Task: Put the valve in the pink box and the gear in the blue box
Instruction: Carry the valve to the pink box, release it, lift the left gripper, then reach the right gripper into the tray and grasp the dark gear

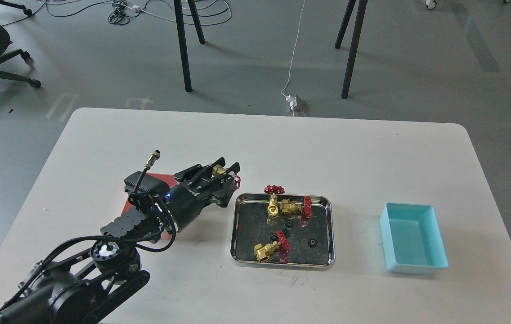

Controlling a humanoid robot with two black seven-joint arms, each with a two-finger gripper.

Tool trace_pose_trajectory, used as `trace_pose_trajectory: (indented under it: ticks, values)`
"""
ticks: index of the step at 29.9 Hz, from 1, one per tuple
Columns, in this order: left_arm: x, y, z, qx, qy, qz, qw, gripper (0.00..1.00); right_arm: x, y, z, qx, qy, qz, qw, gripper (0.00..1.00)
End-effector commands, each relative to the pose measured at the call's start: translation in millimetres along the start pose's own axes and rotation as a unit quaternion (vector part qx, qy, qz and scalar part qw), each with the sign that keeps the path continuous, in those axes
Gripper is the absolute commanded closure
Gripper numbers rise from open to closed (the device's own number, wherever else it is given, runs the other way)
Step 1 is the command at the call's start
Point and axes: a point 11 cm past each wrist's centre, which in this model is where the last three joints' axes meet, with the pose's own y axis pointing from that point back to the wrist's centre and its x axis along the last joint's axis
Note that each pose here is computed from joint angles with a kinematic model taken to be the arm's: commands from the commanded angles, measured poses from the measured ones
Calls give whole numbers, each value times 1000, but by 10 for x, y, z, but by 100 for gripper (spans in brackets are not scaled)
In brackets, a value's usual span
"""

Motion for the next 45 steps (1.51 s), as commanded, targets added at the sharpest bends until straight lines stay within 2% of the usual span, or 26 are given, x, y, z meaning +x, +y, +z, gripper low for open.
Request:
trace_pose_trajectory:
  ticks: [1,5,11,13,18,19,21,24,27,29,31,36,40,45]
  values:
    - [175,346,-412,37,-39,0,999,79,-18,-30,-42,7,-2,3,1000,1]
    - [126,647,-662,64,-63,-28,996,79,18,-31,-64,10,-1,20,1000,1]
    - [4,724,-804,87,-60,-45,993,77,32,-39,-104,15,1,30,999,1]
    - [-53,742,-862,97,-58,-52,992,73,6,-56,-115,19,-1,26,999,1]
    - [-219,747,-1000,119,-51,-71,989,47,-87,-106,-114,23,-4,12,1000,1]
    - [-246,741,-1007,121,-49,-72,989,39,-93,-106,-101,21,-3,11,1000,1]
    - [-255,750,-1036,125,-48,-72,988,14,-106,-110,-89,19,-3,9,1000,1]
    - [-230,737,-1041,127,-47,-67,988,11,-110,-109,-77,17,15,8,1000,1]
    - [-159,656,-990,123,-40,-50,990,2,-160,-132,-81,15,44,0,999,1]
    - [63,623,-1095,145,9,-12,989,1,-271,-155,-72,14,60,-18,998,1]
    - [451,489,-1176,155,79,46,984,0,-491,-144,-39,11,91,-53,994,1]
    - [1422,104,-1179,114,288,149,939,0,-1265,-4,174,4,248,-191,950,1]
    - [2212,18,-1251,73,393,216,891,0,-1839,270,517,-10,366,-319,874,1]
    - [3027,21,-1314,50,392,279,875,0,-2233,705,958,-54,487,-483,725,1]
